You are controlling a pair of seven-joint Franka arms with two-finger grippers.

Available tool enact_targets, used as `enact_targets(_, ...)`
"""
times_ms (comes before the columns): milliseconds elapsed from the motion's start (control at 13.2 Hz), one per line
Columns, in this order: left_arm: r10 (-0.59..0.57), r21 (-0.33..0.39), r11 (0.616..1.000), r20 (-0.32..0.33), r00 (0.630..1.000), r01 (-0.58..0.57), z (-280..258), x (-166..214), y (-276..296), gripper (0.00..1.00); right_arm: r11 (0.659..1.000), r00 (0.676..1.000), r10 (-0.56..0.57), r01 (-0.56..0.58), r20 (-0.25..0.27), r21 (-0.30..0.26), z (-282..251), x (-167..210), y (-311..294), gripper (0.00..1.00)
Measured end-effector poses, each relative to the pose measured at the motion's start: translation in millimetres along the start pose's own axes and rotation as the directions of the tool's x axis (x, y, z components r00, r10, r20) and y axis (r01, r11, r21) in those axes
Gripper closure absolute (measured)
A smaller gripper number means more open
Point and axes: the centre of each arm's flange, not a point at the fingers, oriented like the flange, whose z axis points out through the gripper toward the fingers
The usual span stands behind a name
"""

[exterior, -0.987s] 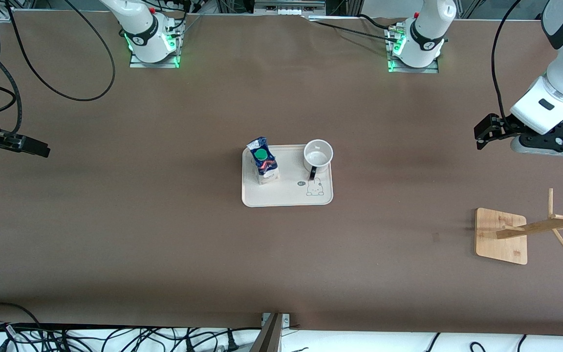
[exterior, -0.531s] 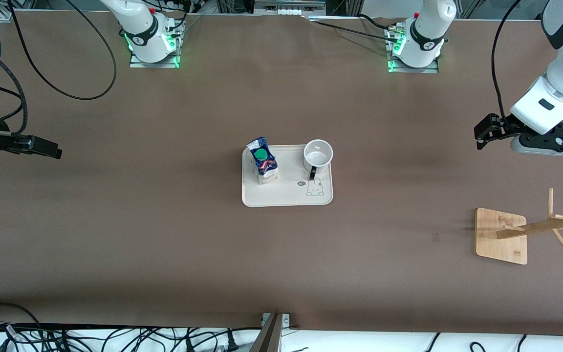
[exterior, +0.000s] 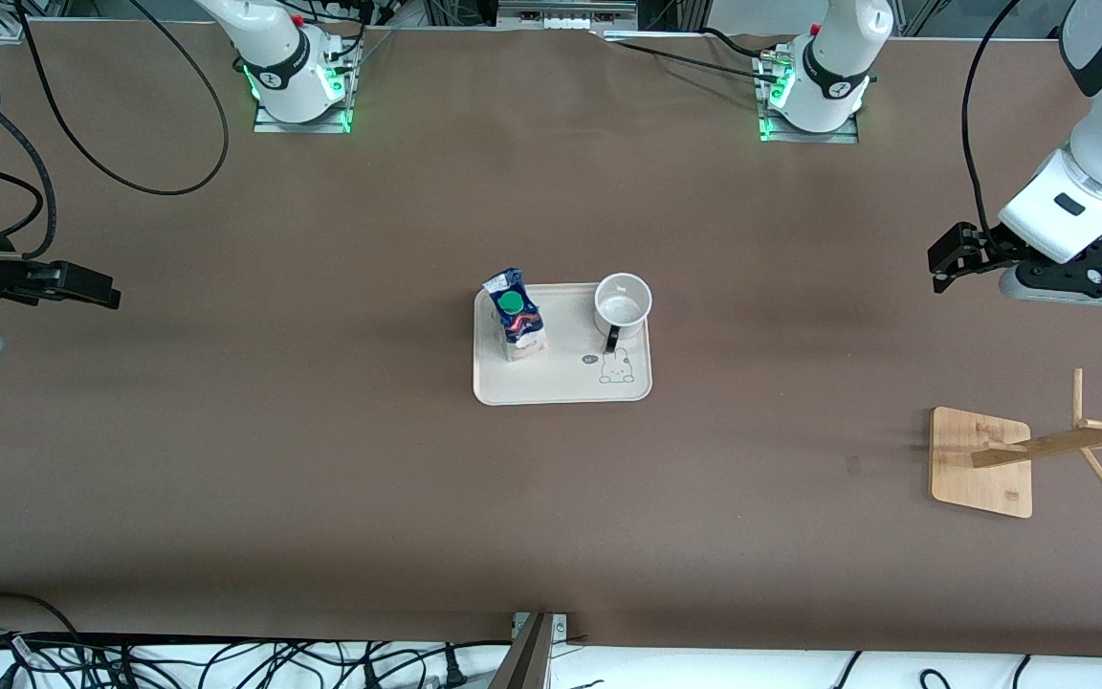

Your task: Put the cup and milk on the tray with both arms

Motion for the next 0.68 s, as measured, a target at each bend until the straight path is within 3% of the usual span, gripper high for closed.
enact_targets(304,0.0,0.0,1.0,0.0,1.0,0.0,0.0,0.0,0.0,0.0,1.0,0.999,-0.003,0.003,-0.033,0.001,-3.0,3.5,-0.2,0.0)
enact_targets(683,0.0,0.0,1.0,0.0,1.0,0.0,0.0,0.0,0.0,0.0,0.999,0.998,-0.039,0.039,-0.039,-0.012,-3.5,4.1,-0.2,0.0)
